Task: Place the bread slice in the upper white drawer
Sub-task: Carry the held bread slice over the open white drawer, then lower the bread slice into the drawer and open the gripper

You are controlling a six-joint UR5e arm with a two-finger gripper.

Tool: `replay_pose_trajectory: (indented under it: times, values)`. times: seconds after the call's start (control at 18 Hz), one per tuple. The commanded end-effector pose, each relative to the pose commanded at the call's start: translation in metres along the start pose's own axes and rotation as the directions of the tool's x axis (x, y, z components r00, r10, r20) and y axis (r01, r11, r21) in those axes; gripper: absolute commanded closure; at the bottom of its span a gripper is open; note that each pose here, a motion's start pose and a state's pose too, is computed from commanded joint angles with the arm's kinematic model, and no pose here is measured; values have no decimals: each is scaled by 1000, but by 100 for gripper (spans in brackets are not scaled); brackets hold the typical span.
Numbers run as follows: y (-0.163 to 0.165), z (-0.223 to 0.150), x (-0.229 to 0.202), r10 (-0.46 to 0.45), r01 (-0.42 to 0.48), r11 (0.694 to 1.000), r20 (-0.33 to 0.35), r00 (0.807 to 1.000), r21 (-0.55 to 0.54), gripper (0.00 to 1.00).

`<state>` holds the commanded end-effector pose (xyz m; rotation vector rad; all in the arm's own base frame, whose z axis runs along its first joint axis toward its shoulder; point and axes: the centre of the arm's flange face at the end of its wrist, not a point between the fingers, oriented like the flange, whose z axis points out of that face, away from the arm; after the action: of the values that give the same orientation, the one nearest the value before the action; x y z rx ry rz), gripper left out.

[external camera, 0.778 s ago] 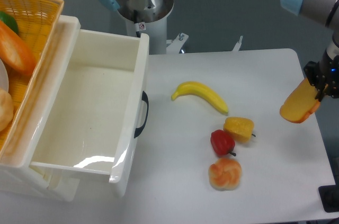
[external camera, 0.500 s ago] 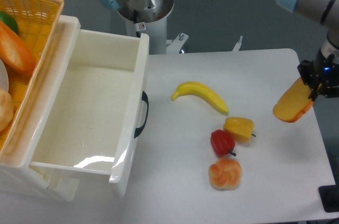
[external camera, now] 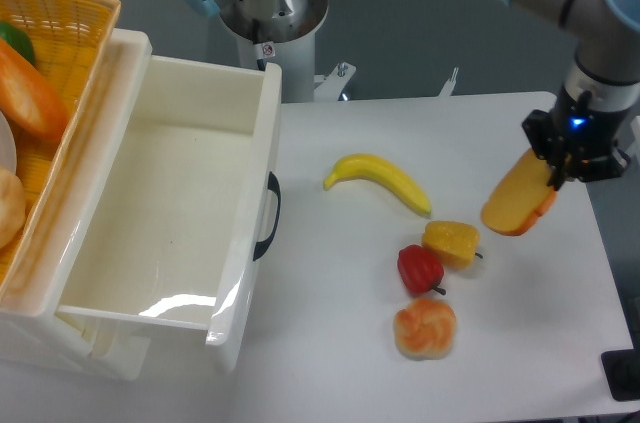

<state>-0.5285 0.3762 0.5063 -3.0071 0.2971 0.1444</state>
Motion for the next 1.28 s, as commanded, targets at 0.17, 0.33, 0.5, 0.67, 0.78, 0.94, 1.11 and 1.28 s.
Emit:
replay_pose_trajectory:
  times: [0.17,0.33,0.5,0.67,0.78,0.94,1.11,1.28]
  values:
    - [-37,-26,49,-44,44,999,11,999,11,100]
    - [-77,-55,95,-55,54,998,30,998,43,100]
    - [-92,-83,130,-73,72,992,5,997,100,100]
    - [-115,-99,165,-107,108,985,-11,994,135,100]
    - [-136,-101,186,-118,119,983,-20,993,139,100]
    - [-149,-90,196,-123,128,983,-42,992,134,100]
    - [-167,-71,217,-77,84,988,-59,995,130,92]
    - [-178,-54,233,-41,49,990,-67,997,129,58]
